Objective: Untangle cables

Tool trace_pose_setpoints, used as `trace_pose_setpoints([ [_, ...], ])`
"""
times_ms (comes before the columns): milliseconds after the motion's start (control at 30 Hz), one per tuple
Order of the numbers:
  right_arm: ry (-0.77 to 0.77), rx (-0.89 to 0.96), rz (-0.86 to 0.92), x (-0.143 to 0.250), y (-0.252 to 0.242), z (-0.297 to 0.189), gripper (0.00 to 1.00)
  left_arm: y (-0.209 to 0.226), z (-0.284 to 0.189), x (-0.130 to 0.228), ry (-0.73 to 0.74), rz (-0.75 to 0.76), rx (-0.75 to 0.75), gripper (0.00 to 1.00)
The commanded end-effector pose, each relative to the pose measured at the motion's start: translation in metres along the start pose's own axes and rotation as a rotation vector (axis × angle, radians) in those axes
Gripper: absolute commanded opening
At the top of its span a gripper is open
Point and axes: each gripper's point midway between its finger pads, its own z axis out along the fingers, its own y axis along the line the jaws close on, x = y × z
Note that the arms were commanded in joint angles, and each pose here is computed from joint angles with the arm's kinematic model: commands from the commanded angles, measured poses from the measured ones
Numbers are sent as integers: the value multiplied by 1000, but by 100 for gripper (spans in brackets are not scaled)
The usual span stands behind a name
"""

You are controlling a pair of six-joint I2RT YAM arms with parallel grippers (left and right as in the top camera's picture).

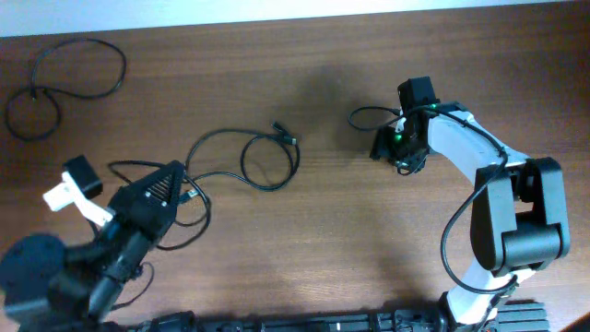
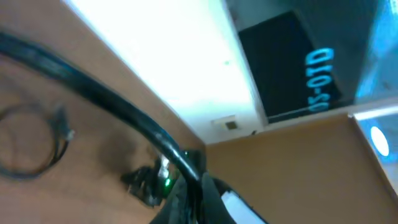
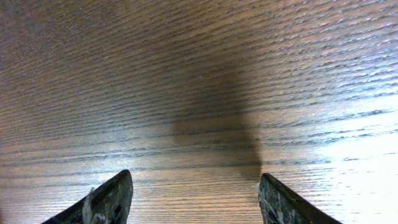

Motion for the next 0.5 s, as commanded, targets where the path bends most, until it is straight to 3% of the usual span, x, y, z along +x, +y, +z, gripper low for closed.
trace_pose_setpoints([
  [0,-18,0,-7,-1,2,-5,64,-31,-7,-14,-67,142,98,0],
  [33,-18,0,-7,-1,2,-5,64,-41,-10,-20,-96,192,126,0],
  [67,-18,0,-7,-1,2,-5,64,-53,-15,-39,-216,376,129,0],
  [100,-18,0,-7,-1,2,-5,64,-45,-18,-58,-318,430,55,0],
  [200,-18,1,-7,-1,2,-5,64,21,-48,-130,-689,415,-406,0],
  [267,-19,0,-7,-1,2,-5,64,50,-63,-155,-829,376,-613,0],
  [400,-19,0,-7,-1,2,-5,64,102,-65,-187,-957,344,-965,0],
  [467,-19,0,-7,-1,2,-5,64,120,-55,-200,-995,339,-1063,0],
])
